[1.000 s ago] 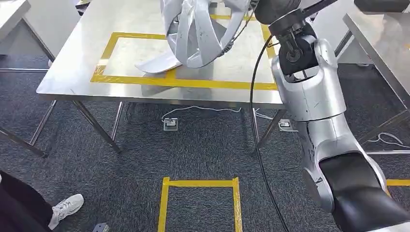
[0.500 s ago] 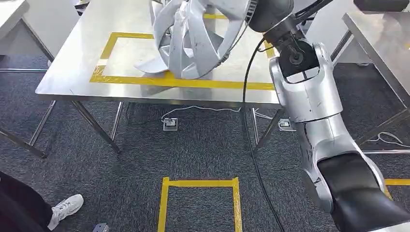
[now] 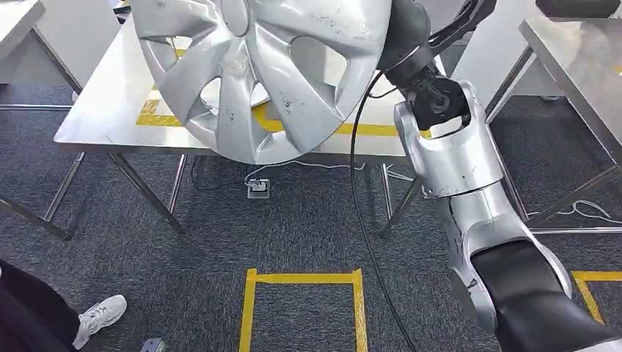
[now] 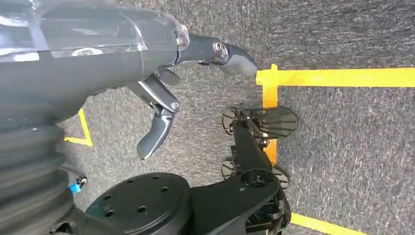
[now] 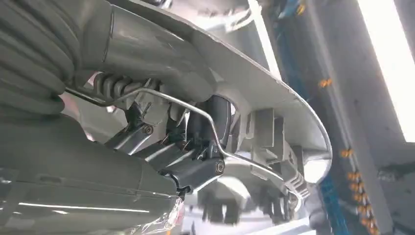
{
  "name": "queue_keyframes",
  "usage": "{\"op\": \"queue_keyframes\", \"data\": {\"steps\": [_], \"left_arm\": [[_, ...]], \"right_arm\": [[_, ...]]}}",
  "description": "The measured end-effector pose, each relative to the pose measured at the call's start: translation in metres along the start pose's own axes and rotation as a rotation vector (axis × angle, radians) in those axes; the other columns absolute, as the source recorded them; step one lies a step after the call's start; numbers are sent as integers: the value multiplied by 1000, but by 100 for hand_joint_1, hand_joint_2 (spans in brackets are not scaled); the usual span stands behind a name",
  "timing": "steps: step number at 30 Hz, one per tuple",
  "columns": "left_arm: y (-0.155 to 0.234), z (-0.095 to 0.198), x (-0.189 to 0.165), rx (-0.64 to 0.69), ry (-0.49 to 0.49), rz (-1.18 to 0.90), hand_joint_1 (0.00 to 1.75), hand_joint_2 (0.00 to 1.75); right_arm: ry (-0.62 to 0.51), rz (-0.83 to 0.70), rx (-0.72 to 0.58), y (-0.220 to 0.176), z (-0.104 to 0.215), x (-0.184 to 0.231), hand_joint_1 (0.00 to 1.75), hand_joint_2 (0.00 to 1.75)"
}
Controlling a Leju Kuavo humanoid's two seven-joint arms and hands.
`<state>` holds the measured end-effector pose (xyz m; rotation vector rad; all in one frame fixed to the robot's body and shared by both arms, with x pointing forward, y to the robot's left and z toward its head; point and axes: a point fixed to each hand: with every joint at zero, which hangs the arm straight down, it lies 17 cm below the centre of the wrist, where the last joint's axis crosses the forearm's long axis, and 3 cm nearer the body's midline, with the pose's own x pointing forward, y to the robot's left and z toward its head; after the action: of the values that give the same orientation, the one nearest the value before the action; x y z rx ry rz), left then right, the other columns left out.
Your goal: Take the parts from the cabinet and place them on the table.
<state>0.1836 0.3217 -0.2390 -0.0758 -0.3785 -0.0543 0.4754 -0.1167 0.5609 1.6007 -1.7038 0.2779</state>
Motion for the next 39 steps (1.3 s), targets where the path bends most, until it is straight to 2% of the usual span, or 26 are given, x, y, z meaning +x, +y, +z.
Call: {"op": "queue_keyframes", "data": {"steps": [4,8,20,39], "left_arm": [[1,0,0,1,0,-3,0,175],[0,-1,-1,7,5,-2,0,175],[-3,-1,-2,3,8,0,0,175],[-8,-2,-3,0,10,6,0,175]], "right_arm": [[-17,-54,13,3,-1,-1,175,175],[-19,-127,-17,8,-1,-26,175,175],[-36,-144,18,26,-6,-27,175,175],[-41,-145,27,30,-5,-27,175,175]]}}
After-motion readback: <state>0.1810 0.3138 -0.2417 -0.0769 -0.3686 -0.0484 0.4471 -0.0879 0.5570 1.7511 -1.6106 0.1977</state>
